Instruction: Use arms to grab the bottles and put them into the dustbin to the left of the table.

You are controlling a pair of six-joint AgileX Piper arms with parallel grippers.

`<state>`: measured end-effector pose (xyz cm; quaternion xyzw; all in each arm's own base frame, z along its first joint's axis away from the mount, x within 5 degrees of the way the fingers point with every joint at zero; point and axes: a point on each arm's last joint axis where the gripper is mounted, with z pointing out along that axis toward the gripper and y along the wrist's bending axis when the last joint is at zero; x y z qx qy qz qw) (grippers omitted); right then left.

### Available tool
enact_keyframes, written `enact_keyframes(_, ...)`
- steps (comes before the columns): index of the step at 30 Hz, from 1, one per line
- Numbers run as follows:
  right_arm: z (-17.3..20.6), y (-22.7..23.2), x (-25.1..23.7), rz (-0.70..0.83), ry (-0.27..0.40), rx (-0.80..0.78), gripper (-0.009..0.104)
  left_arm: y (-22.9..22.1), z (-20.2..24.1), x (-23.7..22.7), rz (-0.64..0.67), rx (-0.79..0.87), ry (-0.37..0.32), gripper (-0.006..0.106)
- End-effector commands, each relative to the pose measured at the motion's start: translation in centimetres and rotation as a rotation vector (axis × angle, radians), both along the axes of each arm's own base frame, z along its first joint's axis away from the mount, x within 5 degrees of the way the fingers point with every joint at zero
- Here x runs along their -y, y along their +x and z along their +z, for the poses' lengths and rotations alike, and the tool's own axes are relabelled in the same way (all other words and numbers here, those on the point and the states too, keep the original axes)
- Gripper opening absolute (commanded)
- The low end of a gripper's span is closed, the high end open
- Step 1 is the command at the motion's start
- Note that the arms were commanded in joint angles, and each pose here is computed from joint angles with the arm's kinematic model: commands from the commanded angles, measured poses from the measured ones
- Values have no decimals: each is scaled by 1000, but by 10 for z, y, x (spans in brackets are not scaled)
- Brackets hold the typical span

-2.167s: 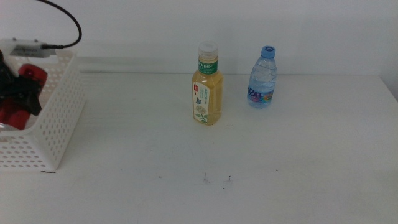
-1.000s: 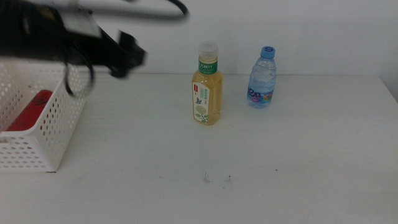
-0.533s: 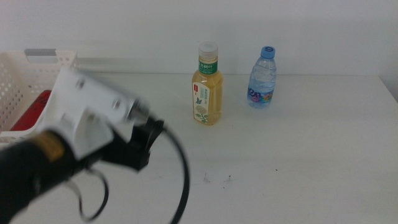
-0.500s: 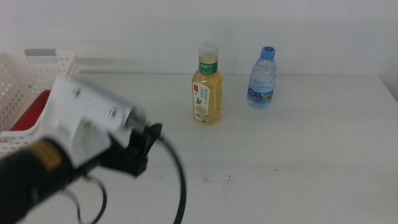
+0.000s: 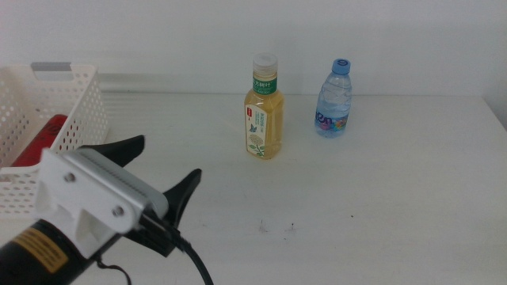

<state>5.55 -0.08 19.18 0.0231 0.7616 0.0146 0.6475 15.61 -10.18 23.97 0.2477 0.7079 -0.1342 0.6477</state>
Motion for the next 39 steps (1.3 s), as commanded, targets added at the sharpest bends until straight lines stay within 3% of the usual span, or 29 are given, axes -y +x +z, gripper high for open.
enact_keyframes(1, 0, 0, 0, -3, -7, 11, 90, 1, -3, 3, -21, 67, -23, 94)
enact_keyframes(3, 0, 0, 0, -3, -7, 11, 90, 6, -10, 5, 5, 72, -88, 94)
enact_keyframes(9, 0, 0, 0, -3, -7, 11, 90, 29, -30, 11, 4, 11, -161, 94)
enact_keyframes(16, 0, 0, 0, -3, -7, 11, 90, 65, -48, 18, -93, -54, -166, 94)
enact_keyframes(28, 0, 0, 0, -3, -7, 11, 90, 143, -75, 49, -88, -112, -206, 94)
enact_keyframes(39, 0, 0, 0, -3, -7, 11, 90, 158, -103, 56, -87, -133, -222, 94)
